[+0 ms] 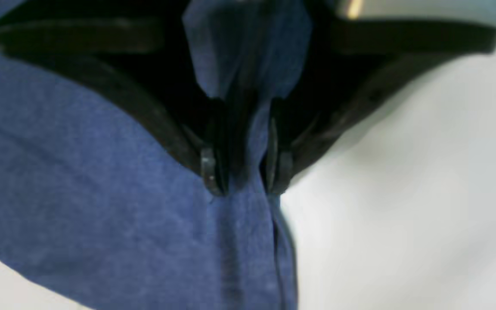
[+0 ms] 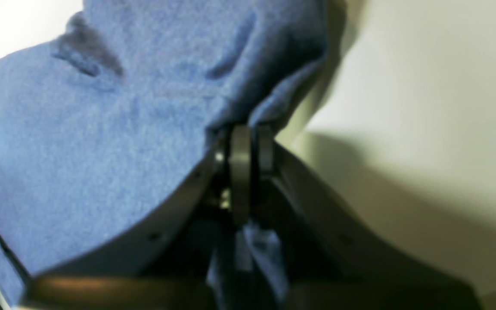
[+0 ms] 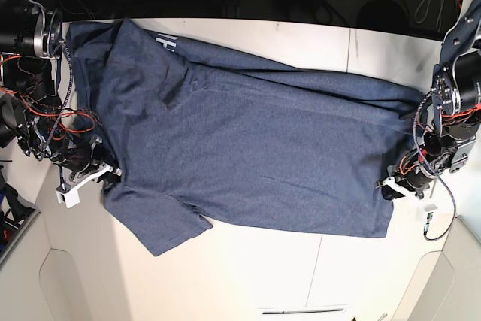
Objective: Layout the t-shirt on the table in an organized manner, then fold the t-shirt properly
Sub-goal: 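Grasp the hem corners with both grippers and adjust the grip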
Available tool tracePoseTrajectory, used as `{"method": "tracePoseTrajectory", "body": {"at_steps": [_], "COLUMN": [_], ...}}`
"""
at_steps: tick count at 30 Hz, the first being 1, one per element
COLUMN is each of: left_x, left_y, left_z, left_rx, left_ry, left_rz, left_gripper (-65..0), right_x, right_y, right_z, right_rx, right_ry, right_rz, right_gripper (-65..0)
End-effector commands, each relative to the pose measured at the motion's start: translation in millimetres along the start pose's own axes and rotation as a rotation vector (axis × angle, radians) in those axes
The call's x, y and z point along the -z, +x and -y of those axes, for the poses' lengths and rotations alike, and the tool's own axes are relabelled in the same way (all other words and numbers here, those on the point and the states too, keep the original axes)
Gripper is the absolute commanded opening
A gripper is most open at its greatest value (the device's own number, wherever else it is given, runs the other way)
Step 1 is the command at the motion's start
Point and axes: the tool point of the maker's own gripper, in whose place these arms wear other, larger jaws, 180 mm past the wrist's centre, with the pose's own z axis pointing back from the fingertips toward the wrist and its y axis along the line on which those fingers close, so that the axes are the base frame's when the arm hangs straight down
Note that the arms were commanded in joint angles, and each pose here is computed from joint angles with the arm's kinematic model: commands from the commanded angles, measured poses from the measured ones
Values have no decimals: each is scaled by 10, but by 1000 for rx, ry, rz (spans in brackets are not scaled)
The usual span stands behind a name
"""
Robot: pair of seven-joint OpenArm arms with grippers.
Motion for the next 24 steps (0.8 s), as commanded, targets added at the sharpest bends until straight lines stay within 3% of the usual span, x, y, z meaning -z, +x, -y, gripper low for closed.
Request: {"method": "tracePoseTrajectory", "body": {"at_steps": [1,8,18,24], "left_x": [4,60,43,69], "left_y": [313,373,786,687], "left_z": [26,124,93,103], "left_rx": [1,-5,-2,35], "left_ry": [-9,-1,40,40], "left_rz": [75,108,226,157], "left_gripper": [-489,-489,-491,-491], "right_x": [-37,-37,-37,-37], "right_y": [126,124,125,130], "right_z": [10,11,11,5], "right_rx": [-25,-26,-26,-21], "right_ry": [-8,-8,-8,-5], "right_rz": [5,5,5,8], "right_gripper": [-650,-650,-650,-650]}}
